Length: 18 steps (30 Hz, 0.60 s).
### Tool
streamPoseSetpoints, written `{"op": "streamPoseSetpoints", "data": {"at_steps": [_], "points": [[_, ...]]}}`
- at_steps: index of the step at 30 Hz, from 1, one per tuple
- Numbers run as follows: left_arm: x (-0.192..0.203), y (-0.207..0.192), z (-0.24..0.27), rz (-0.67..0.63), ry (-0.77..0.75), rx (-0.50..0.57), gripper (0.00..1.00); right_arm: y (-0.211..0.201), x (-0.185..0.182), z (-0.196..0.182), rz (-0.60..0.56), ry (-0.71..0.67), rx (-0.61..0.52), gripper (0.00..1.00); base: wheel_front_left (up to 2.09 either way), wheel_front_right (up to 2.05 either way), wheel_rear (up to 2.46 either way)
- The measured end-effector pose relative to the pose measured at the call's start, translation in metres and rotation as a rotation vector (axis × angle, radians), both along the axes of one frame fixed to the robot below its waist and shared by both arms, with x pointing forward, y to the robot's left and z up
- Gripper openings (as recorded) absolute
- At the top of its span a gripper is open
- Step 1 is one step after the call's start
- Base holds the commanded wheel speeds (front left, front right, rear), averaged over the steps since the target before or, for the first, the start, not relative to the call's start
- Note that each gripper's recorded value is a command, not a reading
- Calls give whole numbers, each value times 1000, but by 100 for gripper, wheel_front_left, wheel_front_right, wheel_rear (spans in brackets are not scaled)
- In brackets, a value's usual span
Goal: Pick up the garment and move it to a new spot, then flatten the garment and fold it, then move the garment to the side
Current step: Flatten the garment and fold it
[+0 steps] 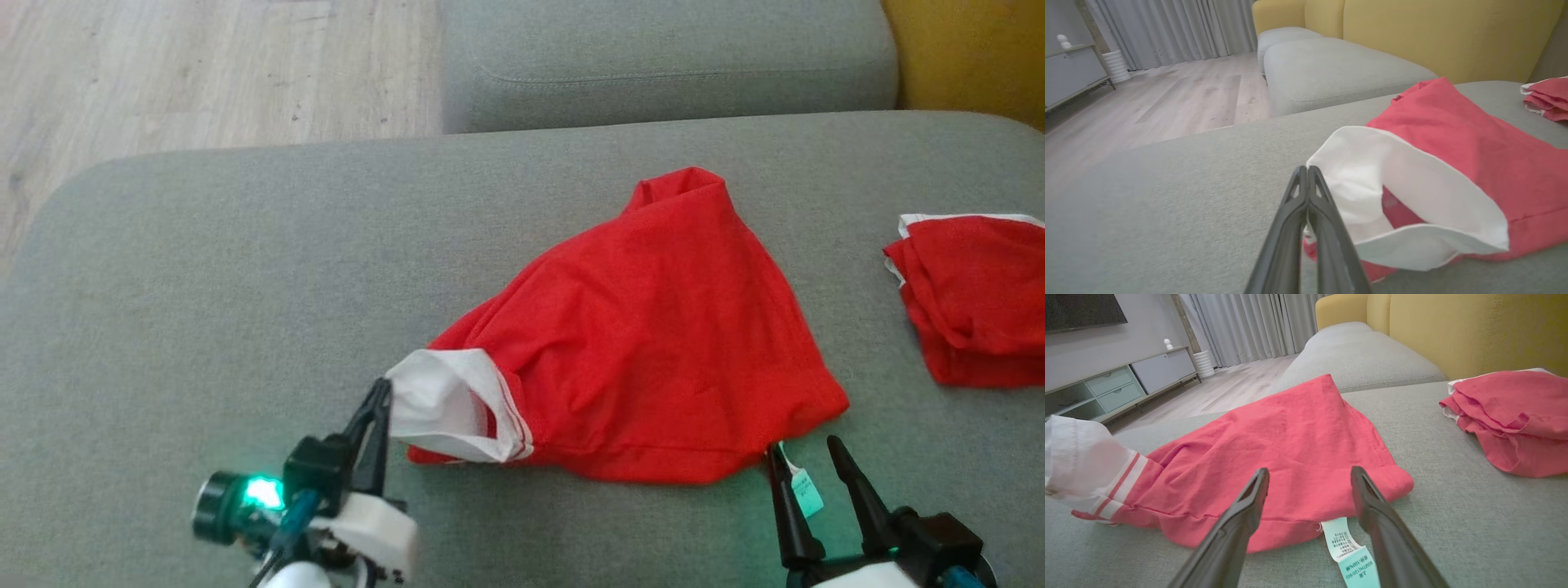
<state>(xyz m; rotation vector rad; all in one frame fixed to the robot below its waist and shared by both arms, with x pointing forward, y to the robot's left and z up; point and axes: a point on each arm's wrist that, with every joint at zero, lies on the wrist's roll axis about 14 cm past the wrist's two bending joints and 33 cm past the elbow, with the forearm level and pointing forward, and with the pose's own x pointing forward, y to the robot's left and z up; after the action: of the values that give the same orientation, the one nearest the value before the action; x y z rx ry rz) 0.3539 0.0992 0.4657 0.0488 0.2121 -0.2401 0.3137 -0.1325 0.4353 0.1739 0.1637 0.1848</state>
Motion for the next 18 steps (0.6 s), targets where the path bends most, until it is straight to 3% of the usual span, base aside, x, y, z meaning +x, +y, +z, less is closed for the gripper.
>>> {"op": "streamPoseSetpoints", "data": {"at_steps": [10,12,14,16,17,18], "points": [[-29,37,-22,139,59,29,0,8,5,-3,28,8,0,100,0,0,0],[-33,36,-23,136,73,10,0,9,6,-4,34,13,-1,100,0,0,0],[-41,17,-27,53,99,-25,1,11,7,-6,42,20,-1,100,0,0,0],[-47,9,-33,25,142,-44,40,12,8,-7,46,23,0,100,0,0,0],[-49,6,-35,12,151,-41,49,12,8,-7,46,25,-1,100,0,0,0],[-50,5,-36,8,154,-41,88,13,8,-8,47,27,-1,100,0,0,0]]}}
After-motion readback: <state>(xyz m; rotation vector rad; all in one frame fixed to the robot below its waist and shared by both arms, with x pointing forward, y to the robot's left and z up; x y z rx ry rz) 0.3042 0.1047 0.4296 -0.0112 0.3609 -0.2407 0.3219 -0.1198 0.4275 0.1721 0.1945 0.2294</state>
